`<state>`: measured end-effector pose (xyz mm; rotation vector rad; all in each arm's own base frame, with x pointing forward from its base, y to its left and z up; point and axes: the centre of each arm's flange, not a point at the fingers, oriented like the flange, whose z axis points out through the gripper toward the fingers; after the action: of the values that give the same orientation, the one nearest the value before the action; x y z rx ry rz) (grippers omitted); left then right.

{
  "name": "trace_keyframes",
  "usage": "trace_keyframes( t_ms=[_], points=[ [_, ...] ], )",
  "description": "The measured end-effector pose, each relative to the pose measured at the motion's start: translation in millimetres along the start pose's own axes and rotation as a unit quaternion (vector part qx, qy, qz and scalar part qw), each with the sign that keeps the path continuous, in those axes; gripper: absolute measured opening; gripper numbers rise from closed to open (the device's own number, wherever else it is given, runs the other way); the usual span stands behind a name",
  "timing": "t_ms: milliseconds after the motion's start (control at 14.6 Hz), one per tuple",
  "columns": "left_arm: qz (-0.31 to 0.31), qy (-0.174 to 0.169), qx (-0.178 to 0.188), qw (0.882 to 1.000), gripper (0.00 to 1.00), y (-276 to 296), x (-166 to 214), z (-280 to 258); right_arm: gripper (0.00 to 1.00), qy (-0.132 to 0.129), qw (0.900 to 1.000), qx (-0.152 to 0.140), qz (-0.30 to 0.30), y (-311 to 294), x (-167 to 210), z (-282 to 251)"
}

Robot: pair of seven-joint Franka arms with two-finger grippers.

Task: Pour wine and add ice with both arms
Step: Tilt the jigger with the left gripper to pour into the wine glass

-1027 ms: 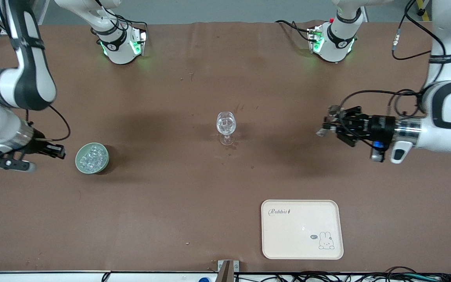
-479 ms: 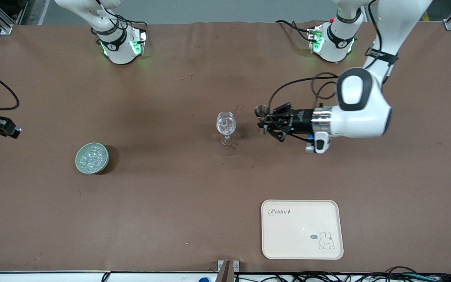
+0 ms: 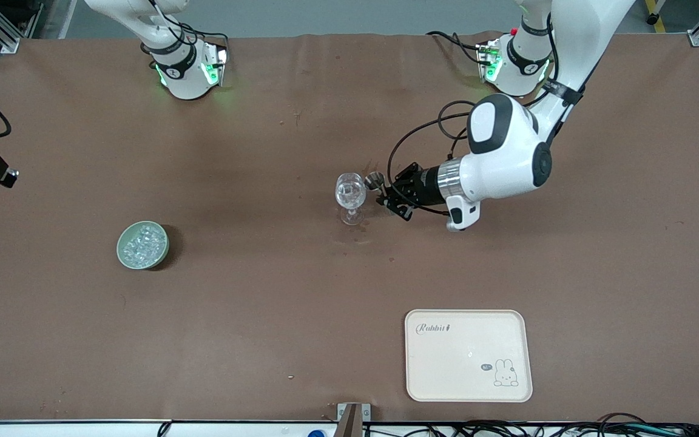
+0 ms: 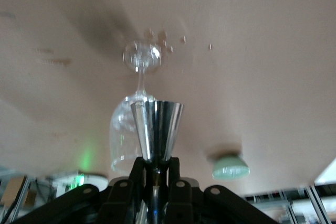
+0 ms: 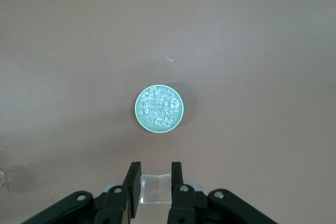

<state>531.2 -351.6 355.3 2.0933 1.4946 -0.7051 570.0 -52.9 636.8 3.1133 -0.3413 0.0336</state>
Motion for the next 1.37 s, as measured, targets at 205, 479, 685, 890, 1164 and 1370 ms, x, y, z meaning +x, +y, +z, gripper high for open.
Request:
trace_keyframes(
  t_ms=[205, 479, 685, 890, 1164, 1370],
  points=[
    [0.003, 0.06, -0.008, 0.998, 0.21, -1.2, -22.6, 7.9, 0.27, -0.001, 1.0, 0.003, -0.007, -6.8, -1.1, 0.1],
    [0.025, 0.138, 0.002, 0.99, 0.21, -9.3, -45.0, 36.7, 0.27, -0.006, 1.0, 0.003, -0.012, -13.6, -3.1, 0.8],
    [0.042, 0.182, -0.001, 0.982, 0.21, -9.5, -50.7, 50.8, 0.27, -0.006, 1.0, 0.003, -0.011, -12.6, -3.0, 0.8],
    [0.055, 0.2, -0.006, 0.978, 0.21, -10.7, -58.0, 55.2, 0.27, -0.006, 1.0, 0.003, -0.011, -12.5, -3.0, 0.8],
    [0.086, 0.216, -0.008, 0.973, 0.21, -15.3, -72.1, 58.6, 0.27, -0.006, 1.0, 0.003, -0.011, -13.0, -3.1, 0.8],
    [0.113, 0.254, -0.007, 0.96, 0.21, -21.3, -77.1, 64.1, 0.27, -0.006, 1.0, 0.003, -0.012, -13.6, -3.2, 0.8]
  ],
)
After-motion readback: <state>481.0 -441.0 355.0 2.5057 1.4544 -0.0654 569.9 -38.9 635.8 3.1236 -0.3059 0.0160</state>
